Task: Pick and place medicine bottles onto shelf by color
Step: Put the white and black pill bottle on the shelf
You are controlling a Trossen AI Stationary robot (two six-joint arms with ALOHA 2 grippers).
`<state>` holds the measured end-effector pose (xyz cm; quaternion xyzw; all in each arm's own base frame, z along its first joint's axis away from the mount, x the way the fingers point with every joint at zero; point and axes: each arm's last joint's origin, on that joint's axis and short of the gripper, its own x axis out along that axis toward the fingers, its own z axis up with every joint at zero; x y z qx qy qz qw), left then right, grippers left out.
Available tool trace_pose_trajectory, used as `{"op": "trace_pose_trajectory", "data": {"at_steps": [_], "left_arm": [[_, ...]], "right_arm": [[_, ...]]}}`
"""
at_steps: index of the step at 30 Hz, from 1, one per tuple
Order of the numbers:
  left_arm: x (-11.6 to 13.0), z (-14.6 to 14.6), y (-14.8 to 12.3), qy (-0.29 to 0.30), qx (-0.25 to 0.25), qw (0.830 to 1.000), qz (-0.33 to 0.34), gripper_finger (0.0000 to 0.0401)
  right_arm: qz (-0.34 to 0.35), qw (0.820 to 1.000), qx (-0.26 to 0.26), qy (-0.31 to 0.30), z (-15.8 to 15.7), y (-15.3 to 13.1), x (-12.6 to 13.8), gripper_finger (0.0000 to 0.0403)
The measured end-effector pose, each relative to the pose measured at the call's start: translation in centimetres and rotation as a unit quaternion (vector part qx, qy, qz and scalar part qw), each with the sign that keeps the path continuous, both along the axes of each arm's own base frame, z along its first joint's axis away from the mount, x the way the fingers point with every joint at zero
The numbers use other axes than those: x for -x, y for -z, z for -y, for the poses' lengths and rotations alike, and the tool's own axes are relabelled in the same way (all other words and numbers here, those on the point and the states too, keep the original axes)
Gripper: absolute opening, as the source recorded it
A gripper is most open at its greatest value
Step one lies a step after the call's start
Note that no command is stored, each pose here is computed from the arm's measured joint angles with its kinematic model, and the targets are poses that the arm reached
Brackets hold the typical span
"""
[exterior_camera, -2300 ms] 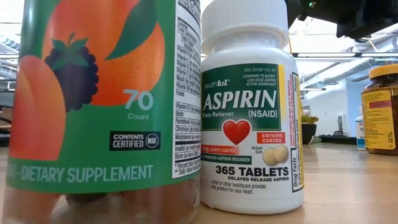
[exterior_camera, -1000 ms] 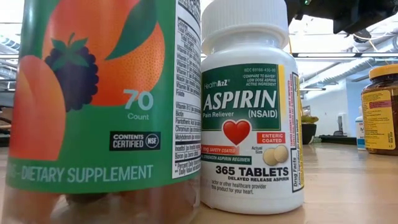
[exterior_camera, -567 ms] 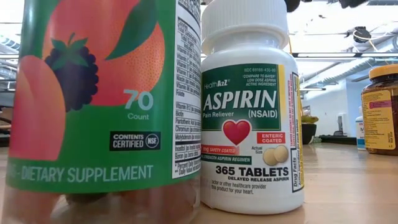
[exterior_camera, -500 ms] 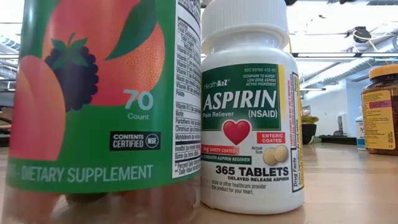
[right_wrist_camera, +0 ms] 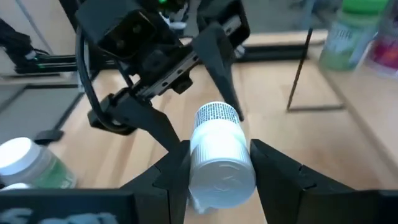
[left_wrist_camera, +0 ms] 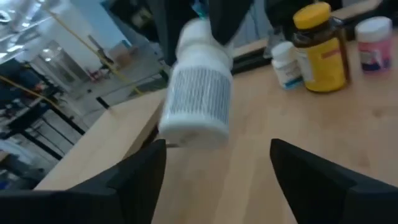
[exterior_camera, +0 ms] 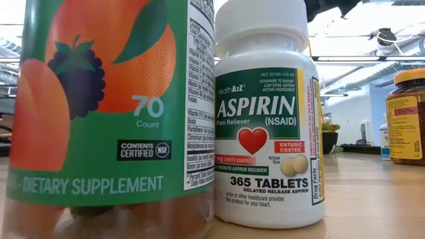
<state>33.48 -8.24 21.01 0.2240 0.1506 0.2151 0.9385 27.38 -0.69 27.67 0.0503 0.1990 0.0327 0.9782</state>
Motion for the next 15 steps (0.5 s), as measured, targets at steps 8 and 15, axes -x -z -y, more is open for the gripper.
{"op": "trace_pose_trajectory", "data": {"at_steps": [8, 15], "left_arm": [[-0.8, -1.2, -0.1, -0.020, 0.002, 0.999, 0.036, 0.0271], [-0.9, -1.3, -0.2, 0.017, -0.041, 0.999, 0.014, 0.0214]], "right_arm": [[-0.016, 0.999, -0.031, 0.015, 1.2, 0.4, 0.2, 0.0141], [-0.011, 0.999, -0.034, 0.010, 1.2, 0.8, -0.4, 0.0141]]}}
